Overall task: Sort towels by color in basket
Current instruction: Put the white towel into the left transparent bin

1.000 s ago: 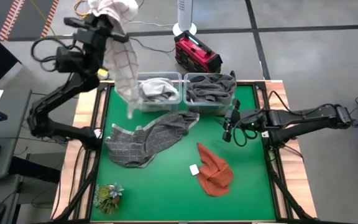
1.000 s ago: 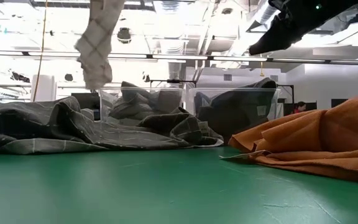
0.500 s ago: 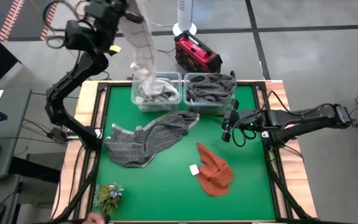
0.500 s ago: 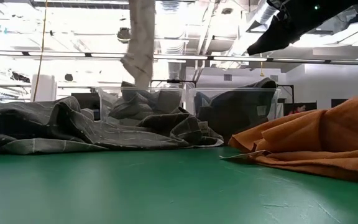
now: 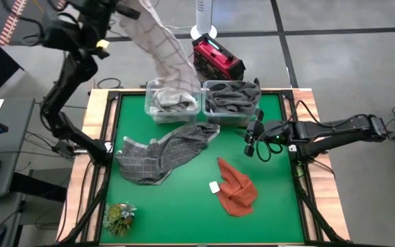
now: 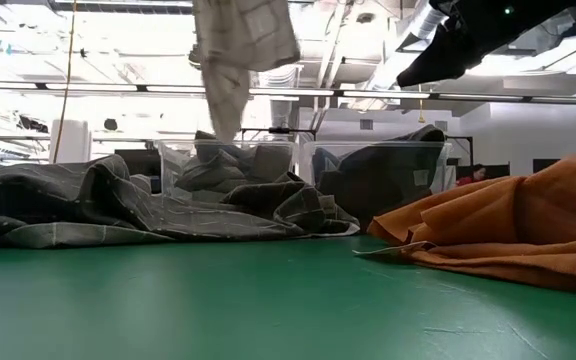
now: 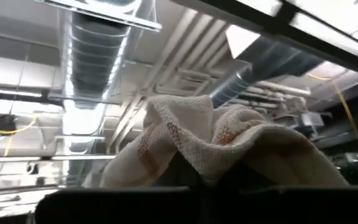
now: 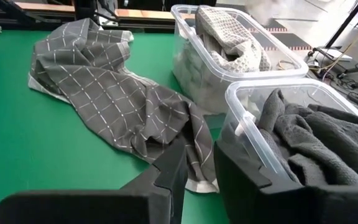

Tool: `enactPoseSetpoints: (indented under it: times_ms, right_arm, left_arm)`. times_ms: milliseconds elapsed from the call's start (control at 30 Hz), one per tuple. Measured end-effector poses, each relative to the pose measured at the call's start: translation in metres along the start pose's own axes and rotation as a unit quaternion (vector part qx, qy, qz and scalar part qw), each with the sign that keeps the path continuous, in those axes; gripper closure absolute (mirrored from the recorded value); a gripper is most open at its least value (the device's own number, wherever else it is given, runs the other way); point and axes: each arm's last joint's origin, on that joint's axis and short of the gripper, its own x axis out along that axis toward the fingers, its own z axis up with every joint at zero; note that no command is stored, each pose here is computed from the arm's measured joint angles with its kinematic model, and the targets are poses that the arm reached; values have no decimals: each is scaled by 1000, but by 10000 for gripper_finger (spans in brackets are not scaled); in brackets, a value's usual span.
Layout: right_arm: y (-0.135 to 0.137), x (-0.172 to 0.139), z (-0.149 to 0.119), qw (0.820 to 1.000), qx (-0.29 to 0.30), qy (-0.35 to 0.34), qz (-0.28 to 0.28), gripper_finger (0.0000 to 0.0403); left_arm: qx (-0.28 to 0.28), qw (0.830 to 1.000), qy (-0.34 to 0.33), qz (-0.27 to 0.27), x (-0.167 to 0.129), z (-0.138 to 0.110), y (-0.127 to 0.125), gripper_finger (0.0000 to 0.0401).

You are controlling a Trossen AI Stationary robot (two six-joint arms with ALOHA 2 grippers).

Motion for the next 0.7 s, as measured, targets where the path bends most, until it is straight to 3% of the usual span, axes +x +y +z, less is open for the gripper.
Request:
enactPoseSetpoints:
  times_ms: [167,300,533,700]
  right_arm:
    - [0,0,1,1000,2,-4,0,290]
    - [0,0,1,1000,2,-4,0,290]
    - [0,0,1,1000,2,-5,0,290]
    - [0,0,1,1000,1,-4,0,290]
  left_arm:
    - [21,997,58,-38,-4,-1,-1,396]
    - [-1,995,86,-47,-5,-8,-5,394]
    - [-103,994,-22,-18,-4,15,6,392]
    - [-133,990,-47,-16,-4,19,8,391]
